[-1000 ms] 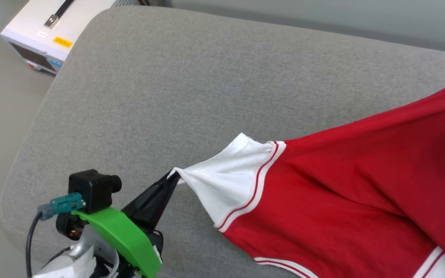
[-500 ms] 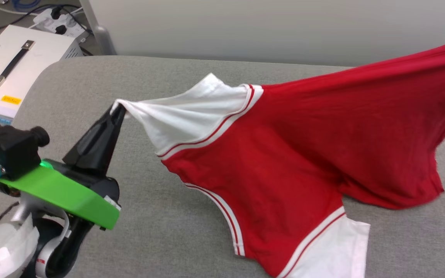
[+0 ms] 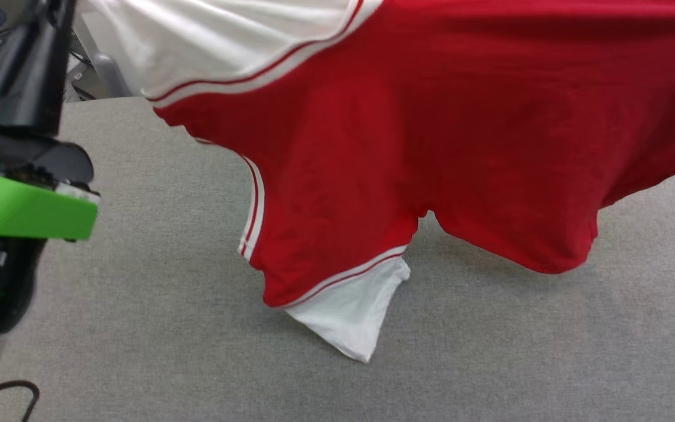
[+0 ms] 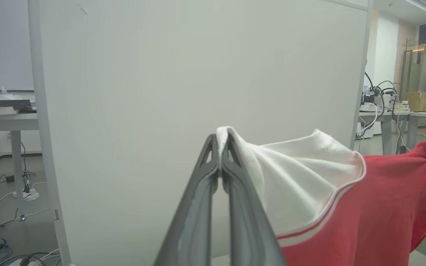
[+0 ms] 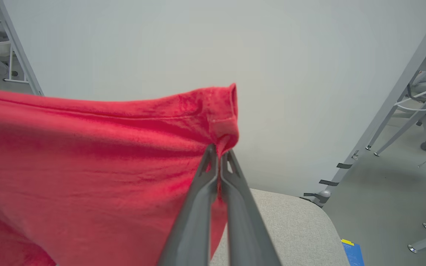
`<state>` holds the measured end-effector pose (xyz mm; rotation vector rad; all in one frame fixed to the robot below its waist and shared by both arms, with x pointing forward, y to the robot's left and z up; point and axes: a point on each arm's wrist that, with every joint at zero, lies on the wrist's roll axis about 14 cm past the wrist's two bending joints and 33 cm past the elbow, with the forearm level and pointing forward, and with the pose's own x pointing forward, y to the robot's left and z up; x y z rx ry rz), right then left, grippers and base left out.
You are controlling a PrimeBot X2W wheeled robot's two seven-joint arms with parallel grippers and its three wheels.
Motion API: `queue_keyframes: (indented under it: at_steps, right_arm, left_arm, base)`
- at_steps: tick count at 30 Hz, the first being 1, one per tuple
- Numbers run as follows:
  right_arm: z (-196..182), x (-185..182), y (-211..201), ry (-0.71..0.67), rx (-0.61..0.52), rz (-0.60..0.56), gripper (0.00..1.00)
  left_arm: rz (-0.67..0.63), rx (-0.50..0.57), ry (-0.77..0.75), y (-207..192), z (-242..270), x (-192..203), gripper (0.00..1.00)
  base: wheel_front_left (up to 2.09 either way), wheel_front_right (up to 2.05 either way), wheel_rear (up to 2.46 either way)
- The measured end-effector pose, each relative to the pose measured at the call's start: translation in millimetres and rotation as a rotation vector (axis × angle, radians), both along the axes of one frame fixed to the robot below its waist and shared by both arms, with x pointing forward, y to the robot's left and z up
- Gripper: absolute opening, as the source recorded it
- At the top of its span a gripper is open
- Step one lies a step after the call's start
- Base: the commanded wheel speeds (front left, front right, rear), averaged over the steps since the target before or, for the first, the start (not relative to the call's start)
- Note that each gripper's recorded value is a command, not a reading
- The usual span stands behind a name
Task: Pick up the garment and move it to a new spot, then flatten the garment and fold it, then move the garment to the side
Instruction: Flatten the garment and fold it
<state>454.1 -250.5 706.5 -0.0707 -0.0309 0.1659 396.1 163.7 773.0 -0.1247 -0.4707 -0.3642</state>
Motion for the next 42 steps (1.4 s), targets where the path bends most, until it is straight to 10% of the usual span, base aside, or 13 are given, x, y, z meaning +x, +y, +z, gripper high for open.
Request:
queue_keyframes:
  at_steps: [28, 42]
  right_arm:
    - [-3.8, 195.7, -9.9, -0.193, -0.031, -0.059, 0.0]
    - [-53.3, 279.1, -1.5, -0.251, -0.035, -0.116, 0.0]
  left_arm:
    - [0.142, 0.312, -0.085, 21.3, 33.1, 244.8, 0.0]
    - [0.208, 0.221, -0.12, 28.0, 3.2, 340.1, 0.0]
  base:
    - [0.0, 0.0, 0.0]
    - [0.0, 0.0, 0.0]
